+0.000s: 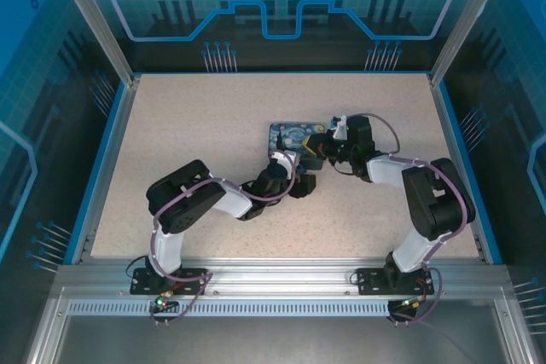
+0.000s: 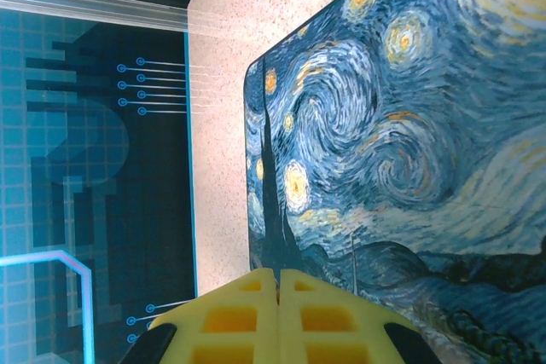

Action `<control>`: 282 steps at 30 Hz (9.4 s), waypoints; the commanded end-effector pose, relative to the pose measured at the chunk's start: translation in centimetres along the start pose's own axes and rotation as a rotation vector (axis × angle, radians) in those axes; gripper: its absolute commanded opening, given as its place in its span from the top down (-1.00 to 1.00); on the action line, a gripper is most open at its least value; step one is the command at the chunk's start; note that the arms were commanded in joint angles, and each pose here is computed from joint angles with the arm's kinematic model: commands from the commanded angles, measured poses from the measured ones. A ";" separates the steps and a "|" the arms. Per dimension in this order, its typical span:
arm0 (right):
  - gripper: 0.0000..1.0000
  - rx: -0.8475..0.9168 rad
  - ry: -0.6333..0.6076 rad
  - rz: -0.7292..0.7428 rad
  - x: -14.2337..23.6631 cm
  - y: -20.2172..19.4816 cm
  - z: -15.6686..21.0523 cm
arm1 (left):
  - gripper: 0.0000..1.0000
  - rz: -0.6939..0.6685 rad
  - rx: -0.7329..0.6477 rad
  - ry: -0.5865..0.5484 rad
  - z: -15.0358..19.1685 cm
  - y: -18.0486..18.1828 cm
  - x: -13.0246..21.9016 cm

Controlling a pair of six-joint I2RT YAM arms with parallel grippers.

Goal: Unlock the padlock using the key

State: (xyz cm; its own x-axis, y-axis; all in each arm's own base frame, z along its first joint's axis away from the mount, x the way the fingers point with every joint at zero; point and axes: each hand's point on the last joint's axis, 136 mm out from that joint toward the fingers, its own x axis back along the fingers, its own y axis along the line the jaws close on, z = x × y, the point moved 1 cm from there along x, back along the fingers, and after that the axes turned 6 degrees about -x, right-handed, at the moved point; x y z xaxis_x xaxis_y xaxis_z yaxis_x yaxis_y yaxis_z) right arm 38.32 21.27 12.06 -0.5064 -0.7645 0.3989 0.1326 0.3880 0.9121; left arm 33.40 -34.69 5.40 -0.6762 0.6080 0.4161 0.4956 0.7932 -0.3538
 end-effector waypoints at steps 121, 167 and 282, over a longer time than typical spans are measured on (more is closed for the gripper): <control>1.00 0.008 0.003 -0.012 -5.8 2.4 -4.4 | -0.63 -0.202 0.266 -0.007 3.1 7.6 8.5; 1.00 -0.053 -0.035 0.038 -6.3 0.2 -3.1 | -0.73 -0.153 0.326 0.008 3.5 7.1 7.6; 1.00 -0.065 0.020 0.140 -8.4 -3.0 -0.8 | -0.46 0.099 0.330 -0.054 -0.5 3.6 1.5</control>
State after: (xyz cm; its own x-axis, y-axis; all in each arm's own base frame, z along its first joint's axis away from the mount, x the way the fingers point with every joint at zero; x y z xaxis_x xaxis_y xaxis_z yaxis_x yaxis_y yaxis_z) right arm 44.85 26.49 10.42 -0.5392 -0.7356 0.4101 0.1330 0.4064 0.9040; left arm 34.93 -30.68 5.61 -0.6836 0.6461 0.3395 0.3824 0.7132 -0.5875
